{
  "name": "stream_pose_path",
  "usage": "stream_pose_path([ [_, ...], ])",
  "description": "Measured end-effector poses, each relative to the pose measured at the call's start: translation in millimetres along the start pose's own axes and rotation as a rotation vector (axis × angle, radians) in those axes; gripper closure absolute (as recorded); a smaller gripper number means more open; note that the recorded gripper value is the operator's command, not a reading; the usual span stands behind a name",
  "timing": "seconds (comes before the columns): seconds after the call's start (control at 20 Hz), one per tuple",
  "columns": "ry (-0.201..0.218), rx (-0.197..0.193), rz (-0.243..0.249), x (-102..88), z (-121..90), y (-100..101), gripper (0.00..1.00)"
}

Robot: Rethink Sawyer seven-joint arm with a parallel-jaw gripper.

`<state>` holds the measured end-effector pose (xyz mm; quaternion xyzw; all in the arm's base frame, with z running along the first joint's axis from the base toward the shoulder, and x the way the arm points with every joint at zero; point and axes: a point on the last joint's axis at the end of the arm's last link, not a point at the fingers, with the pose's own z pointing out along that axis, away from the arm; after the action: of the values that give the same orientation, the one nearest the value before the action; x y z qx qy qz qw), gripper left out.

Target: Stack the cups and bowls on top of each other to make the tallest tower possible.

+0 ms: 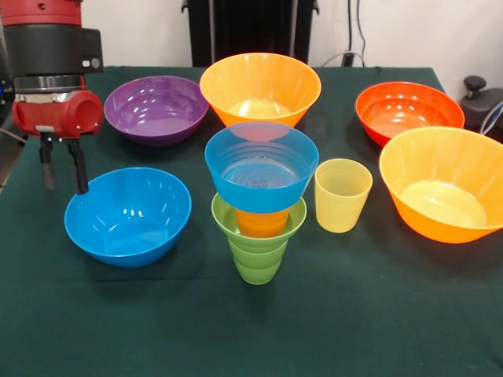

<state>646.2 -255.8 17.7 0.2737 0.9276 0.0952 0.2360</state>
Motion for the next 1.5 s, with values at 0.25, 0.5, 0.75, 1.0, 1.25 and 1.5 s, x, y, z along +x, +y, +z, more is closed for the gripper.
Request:
stream_pose_path([
  [0.25,0.024,-0.003,0.012,12.9,9,-4,0.0],
  [0.5,0.039,-0.006,0.021,21.6,15,-5,0.0],
  [0.75,0.045,-0.007,0.031,25.0,17,-10,0.0],
  [1.0,0.048,-0.005,0.047,27.0,18,-19,0.0],
  [1.25,0.049,0.0,0.058,27.8,18,-27,1.0],
  [1.5,0.05,0.001,0.057,28.1,18,-27,1.0],
])
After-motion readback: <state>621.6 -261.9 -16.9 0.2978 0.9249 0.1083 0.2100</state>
